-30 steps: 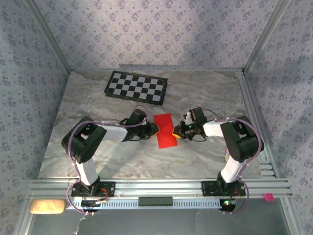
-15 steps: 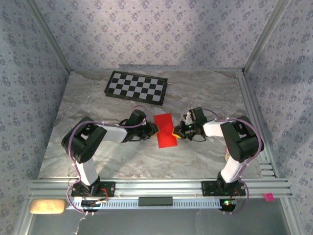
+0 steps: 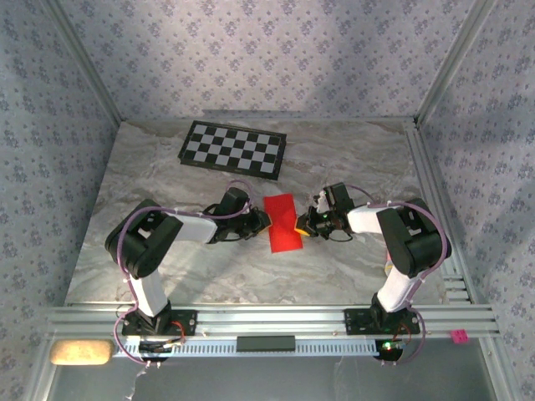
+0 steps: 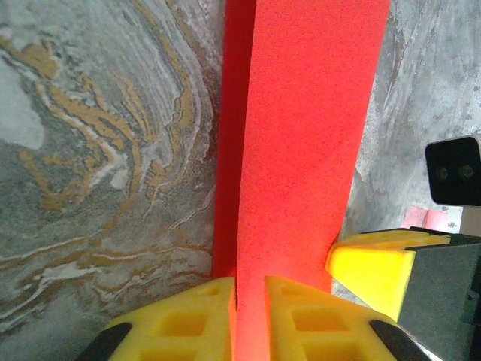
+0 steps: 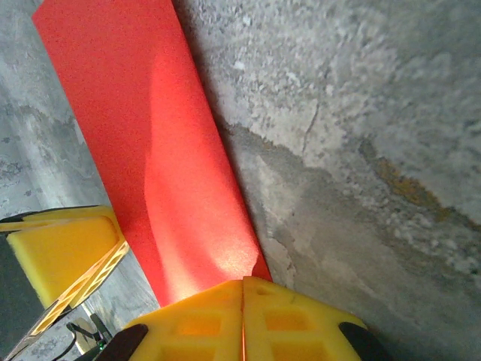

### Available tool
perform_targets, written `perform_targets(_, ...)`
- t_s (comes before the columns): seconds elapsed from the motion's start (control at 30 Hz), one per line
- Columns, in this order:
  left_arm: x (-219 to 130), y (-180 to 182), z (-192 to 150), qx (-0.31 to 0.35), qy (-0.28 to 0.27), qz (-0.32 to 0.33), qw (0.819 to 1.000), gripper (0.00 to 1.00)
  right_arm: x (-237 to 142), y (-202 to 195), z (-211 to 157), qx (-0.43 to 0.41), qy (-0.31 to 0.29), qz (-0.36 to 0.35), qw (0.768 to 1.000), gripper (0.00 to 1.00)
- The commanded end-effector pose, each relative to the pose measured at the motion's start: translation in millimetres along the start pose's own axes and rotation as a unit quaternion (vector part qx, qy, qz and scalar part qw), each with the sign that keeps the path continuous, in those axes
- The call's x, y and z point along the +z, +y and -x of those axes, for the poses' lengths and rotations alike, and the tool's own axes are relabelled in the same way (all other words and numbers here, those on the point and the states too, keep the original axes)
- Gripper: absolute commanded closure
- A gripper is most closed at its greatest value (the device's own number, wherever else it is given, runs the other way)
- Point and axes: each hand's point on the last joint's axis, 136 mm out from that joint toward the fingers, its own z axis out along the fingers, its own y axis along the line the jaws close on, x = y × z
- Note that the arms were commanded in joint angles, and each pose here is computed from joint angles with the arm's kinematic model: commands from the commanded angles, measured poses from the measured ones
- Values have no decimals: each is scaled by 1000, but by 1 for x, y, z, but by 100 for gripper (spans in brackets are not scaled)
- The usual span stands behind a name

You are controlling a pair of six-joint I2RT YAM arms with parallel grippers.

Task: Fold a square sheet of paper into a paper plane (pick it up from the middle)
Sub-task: Third fold the triangle at the center of the table.

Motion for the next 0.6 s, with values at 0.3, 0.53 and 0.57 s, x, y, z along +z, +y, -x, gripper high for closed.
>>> perform_targets(0.3,-5,-8,1,5,-5,-15,1000,93,6,-31,-19,35,17,-57,998,90)
perform_targets(0.53,-10,-8,1,-10,-7,-8,1000,97,3,-21,-15,20,9,-41,999,86)
perform_targets(0.57,-12,-8,1,-14,-8,-7,1000,97,2,-17,-13,14,6,-36,999,84)
